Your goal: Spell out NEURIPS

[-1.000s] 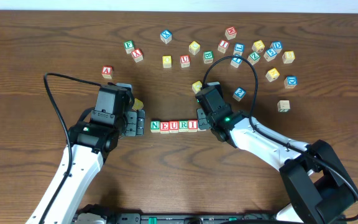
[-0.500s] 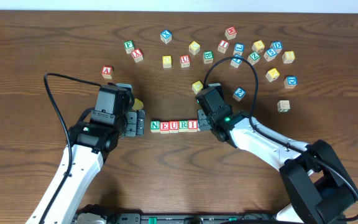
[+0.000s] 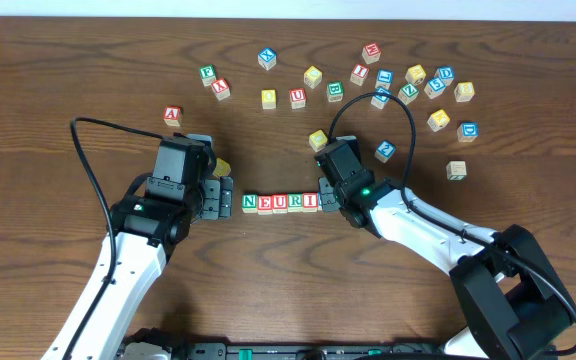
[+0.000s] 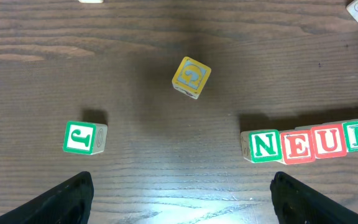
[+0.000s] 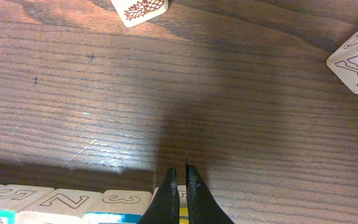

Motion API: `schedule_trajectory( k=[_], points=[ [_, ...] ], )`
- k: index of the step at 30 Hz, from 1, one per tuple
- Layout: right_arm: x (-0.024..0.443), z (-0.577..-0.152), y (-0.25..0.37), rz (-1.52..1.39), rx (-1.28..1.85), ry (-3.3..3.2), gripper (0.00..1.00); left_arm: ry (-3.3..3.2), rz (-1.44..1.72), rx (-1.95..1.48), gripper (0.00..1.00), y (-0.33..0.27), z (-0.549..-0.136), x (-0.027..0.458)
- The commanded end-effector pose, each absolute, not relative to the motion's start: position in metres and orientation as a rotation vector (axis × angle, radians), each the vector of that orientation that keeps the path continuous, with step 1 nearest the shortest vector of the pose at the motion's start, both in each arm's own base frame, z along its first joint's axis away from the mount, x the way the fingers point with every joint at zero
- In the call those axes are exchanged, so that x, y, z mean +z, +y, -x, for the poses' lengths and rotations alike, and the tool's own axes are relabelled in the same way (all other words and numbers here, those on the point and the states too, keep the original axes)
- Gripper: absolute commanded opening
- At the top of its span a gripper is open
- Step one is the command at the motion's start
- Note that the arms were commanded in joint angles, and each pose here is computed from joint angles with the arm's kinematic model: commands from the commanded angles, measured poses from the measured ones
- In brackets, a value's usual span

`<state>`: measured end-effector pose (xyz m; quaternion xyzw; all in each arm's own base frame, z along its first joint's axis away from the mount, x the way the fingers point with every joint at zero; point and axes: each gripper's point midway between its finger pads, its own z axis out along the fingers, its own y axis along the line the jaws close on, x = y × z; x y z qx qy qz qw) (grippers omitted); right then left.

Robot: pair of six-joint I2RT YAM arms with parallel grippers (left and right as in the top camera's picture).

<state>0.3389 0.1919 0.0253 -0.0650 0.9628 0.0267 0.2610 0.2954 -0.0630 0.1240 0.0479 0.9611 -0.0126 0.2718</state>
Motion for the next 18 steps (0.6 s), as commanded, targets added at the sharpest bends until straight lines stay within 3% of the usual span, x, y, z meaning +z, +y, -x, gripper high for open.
schedule_trajectory(
  k=[1, 18],
  points=[
    [0.0219, -0.3423, 0.1878, 0.138, 0.05, 2.615, 0.01, 2.575, -0.123, -0.027, 0.9, -0.0628, -0.3, 0.1302],
    [0.0209, -0.3407, 0.1866, 0.126, 0.047, 2.623, 0.01, 2.575, -0.123, -0.027, 0.9, -0.0628, -0.3, 0.1302]
  ],
)
